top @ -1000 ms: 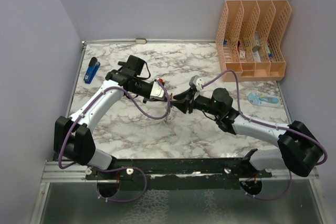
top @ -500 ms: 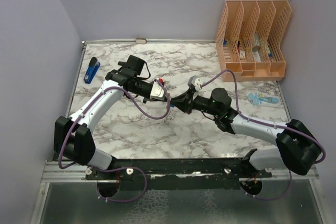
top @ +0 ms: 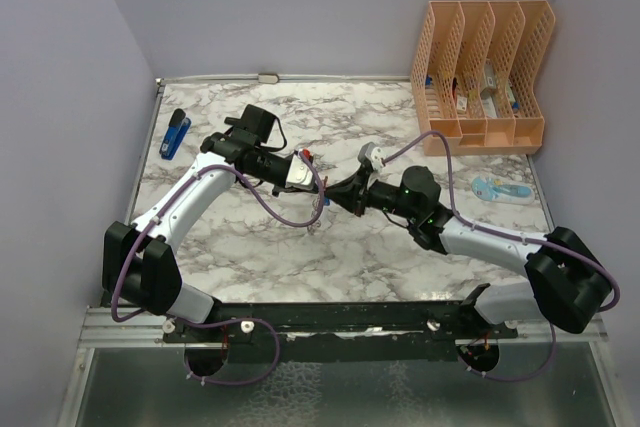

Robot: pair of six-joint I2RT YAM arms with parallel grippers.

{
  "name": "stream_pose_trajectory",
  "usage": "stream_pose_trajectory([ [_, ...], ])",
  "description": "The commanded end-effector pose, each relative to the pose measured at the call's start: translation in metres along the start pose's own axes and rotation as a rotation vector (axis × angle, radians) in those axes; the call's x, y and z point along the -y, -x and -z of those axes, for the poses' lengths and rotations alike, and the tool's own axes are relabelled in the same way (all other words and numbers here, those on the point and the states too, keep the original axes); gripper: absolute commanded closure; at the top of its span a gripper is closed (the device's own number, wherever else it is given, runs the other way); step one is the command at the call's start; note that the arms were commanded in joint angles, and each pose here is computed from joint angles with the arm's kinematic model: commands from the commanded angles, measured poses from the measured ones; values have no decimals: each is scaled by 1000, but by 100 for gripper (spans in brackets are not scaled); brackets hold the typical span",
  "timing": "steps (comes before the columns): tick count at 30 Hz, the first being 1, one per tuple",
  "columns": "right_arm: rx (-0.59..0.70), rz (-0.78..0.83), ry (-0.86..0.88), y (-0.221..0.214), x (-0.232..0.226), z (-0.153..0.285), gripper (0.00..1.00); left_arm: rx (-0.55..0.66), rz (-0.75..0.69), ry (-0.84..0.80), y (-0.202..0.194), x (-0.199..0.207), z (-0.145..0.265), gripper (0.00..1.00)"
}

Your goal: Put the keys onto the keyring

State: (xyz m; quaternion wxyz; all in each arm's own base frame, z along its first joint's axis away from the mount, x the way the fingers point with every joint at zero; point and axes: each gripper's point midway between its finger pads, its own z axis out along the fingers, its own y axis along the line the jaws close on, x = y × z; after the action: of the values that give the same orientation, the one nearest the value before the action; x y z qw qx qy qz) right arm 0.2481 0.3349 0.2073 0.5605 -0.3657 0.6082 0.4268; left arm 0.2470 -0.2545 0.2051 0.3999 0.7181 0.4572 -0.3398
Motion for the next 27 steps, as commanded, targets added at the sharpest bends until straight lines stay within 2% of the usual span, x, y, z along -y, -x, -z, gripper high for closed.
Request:
stream_pose_trajectory([
  [1,5,-52,2,9,-1,-3,94,45,-73,21,24,-8,5,100],
  [6,-29,-135,-13,6,0,-7,99,26,-80,38,21,-13,6,100],
  [12,-78,-234,-20,-6,-2,-8,99,-3,-97,67,19,-20,9,100],
  [27,-85,-367,-59,-5,-2,-7,99,-45,-114,101,10,-26,10,100],
])
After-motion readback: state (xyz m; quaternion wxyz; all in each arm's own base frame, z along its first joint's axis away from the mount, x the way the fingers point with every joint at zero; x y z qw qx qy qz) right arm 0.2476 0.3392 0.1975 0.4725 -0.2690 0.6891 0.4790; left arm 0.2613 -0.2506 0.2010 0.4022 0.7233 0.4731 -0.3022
